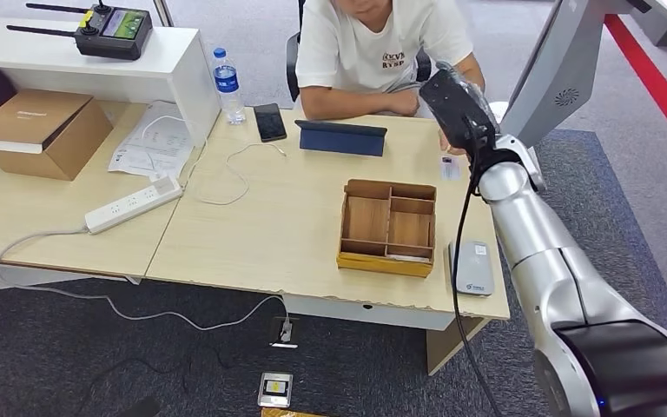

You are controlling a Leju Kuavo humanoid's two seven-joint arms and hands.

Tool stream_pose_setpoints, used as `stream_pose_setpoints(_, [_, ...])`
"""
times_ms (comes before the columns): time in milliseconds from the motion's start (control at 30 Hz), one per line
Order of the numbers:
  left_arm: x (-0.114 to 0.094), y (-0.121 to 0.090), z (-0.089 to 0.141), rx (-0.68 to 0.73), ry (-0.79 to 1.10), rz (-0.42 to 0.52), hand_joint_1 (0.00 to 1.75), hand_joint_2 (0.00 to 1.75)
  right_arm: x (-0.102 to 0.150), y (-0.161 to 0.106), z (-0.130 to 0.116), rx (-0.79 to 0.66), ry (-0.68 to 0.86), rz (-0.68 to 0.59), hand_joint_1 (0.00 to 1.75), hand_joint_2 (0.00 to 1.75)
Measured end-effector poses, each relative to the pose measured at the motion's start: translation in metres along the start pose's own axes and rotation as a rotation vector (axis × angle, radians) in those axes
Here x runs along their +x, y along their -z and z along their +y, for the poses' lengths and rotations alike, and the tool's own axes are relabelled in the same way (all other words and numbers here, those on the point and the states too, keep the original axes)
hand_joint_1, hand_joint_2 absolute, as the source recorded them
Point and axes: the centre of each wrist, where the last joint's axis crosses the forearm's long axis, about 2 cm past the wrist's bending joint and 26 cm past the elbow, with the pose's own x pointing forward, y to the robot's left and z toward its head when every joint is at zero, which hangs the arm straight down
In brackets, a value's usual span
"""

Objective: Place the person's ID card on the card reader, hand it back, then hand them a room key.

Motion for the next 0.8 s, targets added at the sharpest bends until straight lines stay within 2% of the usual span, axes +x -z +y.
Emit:
stream_pose_setpoints(133, [-0.003, -0.001, -0.002, 0.004, 0.001, 0.004, 0.00, 0.00, -0.019, -0.022, 0.030, 0.014, 0.089, 0.028, 0.00, 0.00])
stream_pose_setpoints(300, [-0.005, -0.002, -0.003, 0.000, 0.014, 0.001, 0.00, 0.00, -0.049, -0.058, 0.058, 0.032, 0.123, 0.111, 0.00, 0.00])
stream_pose_setpoints(533, [-0.006, -0.002, -0.002, -0.001, 0.022, 0.002, 0.00, 0.00, -0.073, -0.096, 0.077, 0.049, 0.131, 0.182, 0.00, 0.00])
stream_pose_setpoints(800, [-0.003, -0.001, 0.000, -0.001, 0.026, -0.002, 0.00, 0.00, -0.079, -0.112, 0.084, 0.059, 0.079, 0.201, 0.00, 0.00])
